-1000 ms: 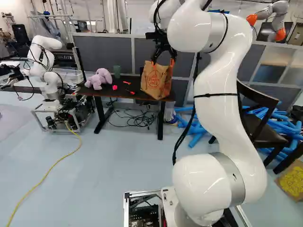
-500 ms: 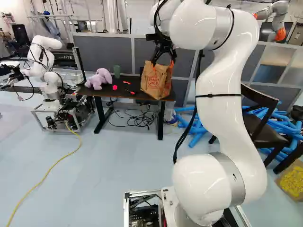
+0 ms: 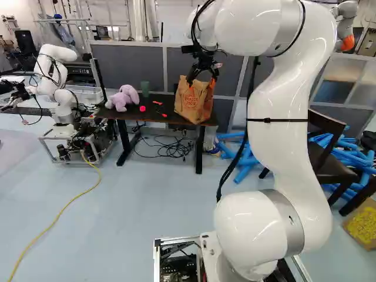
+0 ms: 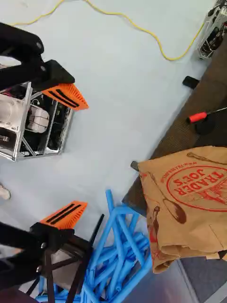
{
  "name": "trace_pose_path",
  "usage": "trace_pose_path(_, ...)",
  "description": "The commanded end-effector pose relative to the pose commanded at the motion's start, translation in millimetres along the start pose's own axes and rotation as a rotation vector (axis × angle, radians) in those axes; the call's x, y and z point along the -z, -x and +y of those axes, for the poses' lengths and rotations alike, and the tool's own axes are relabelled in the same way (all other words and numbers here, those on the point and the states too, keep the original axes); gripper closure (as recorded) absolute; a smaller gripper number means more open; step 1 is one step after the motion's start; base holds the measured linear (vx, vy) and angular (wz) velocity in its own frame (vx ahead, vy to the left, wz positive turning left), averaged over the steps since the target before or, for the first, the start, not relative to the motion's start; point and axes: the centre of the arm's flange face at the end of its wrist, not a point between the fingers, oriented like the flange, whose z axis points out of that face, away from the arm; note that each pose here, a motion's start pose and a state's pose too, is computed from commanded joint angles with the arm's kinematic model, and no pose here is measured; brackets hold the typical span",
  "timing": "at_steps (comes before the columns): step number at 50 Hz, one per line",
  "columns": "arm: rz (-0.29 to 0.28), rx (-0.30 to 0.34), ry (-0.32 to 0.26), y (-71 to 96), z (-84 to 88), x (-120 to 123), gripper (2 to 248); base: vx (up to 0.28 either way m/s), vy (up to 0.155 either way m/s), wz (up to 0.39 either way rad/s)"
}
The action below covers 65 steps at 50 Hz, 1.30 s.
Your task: Pick up the bag on the ground and place it on the table
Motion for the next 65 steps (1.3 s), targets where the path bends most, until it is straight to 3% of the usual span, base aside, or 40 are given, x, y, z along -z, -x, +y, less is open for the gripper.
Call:
trace_pose_path(32,0.184,-0.060,0.045,49.7,-17.9,-38.0,3,0.000,0.000,0.000)
trace_pose_path(65,0.420,-0.139,0.088,135.7,-48.0,-83.2,3,0.000,0.000,0.000)
